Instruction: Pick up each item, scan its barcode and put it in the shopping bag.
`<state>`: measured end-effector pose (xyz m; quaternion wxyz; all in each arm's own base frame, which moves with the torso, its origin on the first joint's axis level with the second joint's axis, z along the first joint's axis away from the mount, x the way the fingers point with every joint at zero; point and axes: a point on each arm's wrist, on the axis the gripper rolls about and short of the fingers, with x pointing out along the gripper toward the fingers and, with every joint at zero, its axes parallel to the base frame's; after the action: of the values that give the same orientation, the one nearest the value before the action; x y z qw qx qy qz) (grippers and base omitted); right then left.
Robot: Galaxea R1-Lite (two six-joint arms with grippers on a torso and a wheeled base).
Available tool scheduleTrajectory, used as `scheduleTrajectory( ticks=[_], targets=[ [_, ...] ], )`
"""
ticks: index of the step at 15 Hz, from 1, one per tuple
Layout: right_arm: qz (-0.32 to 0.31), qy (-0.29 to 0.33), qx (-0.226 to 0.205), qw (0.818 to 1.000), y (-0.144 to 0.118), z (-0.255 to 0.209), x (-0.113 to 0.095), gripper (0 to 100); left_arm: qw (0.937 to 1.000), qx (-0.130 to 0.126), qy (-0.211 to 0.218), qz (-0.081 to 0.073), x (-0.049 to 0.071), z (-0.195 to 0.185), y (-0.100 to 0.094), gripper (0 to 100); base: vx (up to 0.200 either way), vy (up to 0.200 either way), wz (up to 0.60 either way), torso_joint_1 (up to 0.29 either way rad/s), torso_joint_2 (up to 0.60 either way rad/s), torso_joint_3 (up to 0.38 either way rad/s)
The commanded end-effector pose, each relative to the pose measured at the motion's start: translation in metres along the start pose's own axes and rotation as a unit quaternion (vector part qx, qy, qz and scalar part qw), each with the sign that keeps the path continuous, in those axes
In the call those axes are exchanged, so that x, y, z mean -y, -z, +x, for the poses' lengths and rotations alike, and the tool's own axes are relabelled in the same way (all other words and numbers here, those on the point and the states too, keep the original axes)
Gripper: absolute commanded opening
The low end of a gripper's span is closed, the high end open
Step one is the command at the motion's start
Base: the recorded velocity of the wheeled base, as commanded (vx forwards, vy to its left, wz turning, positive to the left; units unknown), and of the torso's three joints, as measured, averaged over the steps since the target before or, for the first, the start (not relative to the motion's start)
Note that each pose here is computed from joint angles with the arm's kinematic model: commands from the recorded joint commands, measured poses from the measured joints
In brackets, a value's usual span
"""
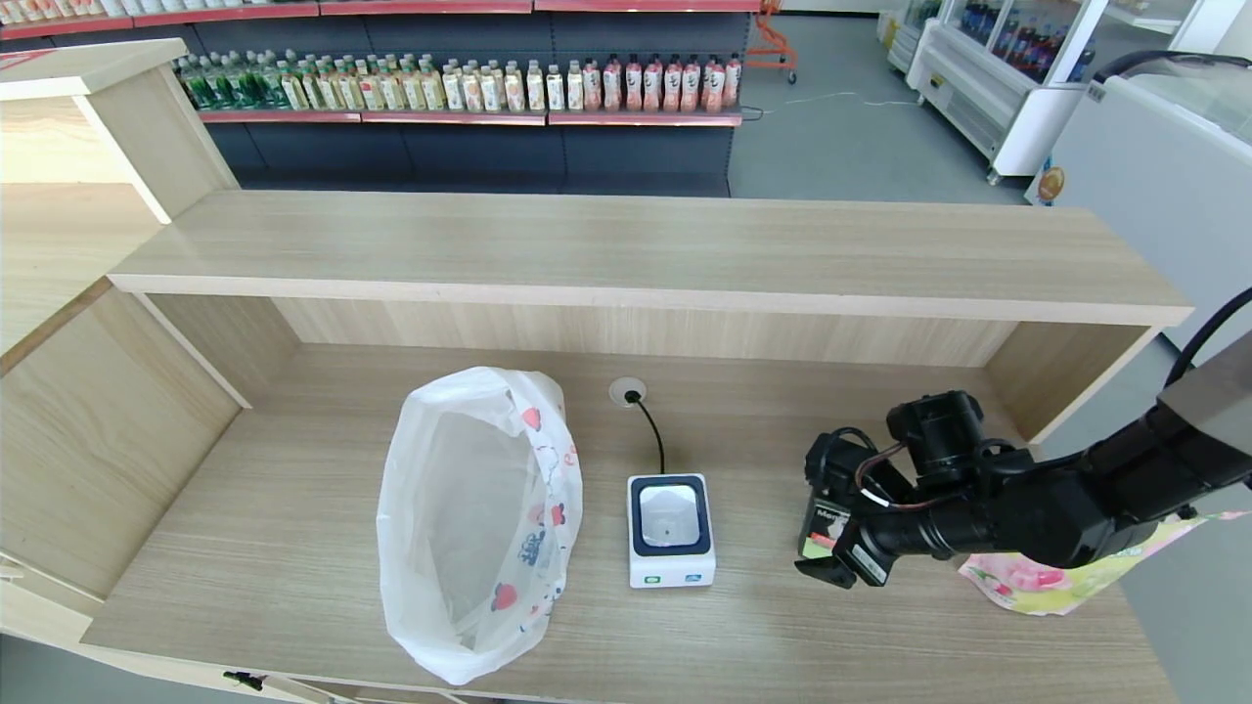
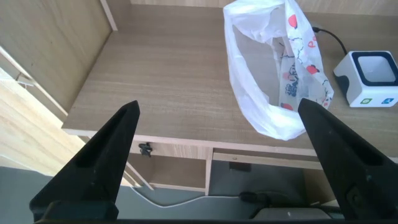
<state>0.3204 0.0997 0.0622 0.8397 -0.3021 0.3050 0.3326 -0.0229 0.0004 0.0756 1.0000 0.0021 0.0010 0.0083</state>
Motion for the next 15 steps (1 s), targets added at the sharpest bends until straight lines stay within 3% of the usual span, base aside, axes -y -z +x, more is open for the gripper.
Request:
scheduleTrajectory(
  ticks=[1,10,13,14,15],
  targets=[
    [-0.001,-0.004,-0.002,1.000,0.001,0.003,-0.001,0,1.0000,0.000,0.000,0.000,0.000,0.000,0.000,100,0.000,0.000,0.00,0.000,0.00,0.000],
    [-0.001,0.014,0.032,0.999,0.003,-0.006,-0.010,0,1.0000,0.000,0.000,0.000,0.000,0.000,0.000,100,0.000,0.000,0.00,0.000,0.00,0.000],
    [0.100,0.026,0.127,0.987,-0.022,-0.055,-0.004,0,1.0000,0.000,0.000,0.000,0.000,0.000,0.000,100,0.000,0.000,0.00,0.000,0.00,0.000],
    [0.148,0.030,0.171,0.974,-0.032,-0.085,-0.002,0,1.0000,0.000,0.000,0.000,0.000,0.000,0.000,100,0.000,0.000,0.00,0.000,0.00,0.000],
    [0.159,0.034,0.185,0.969,-0.034,-0.099,-0.004,0,1.0000,0.000,0.000,0.000,0.000,0.000,0.000,100,0.000,0.000,0.00,0.000,0.00,0.000]
  ],
)
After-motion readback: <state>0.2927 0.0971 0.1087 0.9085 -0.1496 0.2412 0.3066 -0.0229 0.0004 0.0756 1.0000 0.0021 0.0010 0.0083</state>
